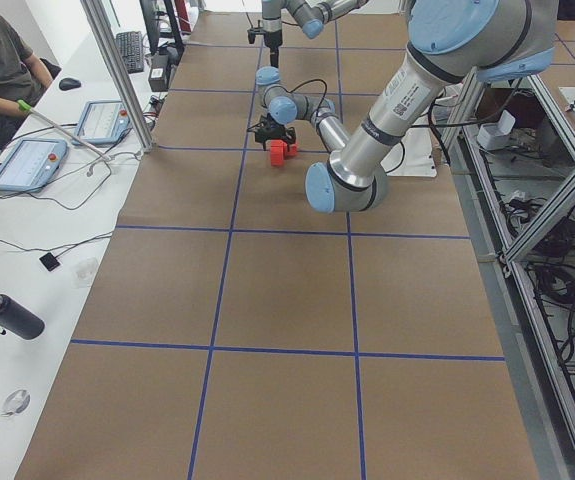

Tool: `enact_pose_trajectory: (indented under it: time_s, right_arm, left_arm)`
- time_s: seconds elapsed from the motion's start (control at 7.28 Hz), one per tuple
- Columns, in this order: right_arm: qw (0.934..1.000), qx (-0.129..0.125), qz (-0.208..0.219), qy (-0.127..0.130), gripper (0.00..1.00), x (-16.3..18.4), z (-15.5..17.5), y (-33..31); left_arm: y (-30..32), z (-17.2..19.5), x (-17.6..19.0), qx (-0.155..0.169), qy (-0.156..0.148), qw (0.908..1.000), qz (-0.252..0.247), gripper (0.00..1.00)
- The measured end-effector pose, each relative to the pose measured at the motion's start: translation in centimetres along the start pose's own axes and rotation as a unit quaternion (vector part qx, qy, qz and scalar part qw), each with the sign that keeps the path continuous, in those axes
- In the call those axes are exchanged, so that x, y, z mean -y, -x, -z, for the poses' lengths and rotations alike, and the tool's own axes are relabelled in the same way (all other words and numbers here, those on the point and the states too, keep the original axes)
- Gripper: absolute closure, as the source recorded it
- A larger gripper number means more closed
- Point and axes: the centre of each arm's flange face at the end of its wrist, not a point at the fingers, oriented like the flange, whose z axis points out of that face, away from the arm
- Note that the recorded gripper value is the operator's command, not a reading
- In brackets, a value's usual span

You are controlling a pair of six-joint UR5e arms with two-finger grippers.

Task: Form red blocks into L shape at center

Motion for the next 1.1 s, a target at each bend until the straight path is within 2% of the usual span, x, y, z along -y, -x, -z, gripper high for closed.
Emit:
enact_pose_trajectory:
  time_s: [0.41,1.1]
  right_arm:
    - [1.0000,0.000,0.000,0.001,0.00,0.0,-0.1,0.1]
    - [1.0000,0.000,0.001,0.001,0.00,0.0,-0.1,0.0]
  left_arm:
    - [1.1,-0.4,3.7,0.006,-0.002,1.0000,-0.001,0.00]
    - [2.3,-1.9,4.4,0.020,-0.006,0.9998,-0.004,0.00]
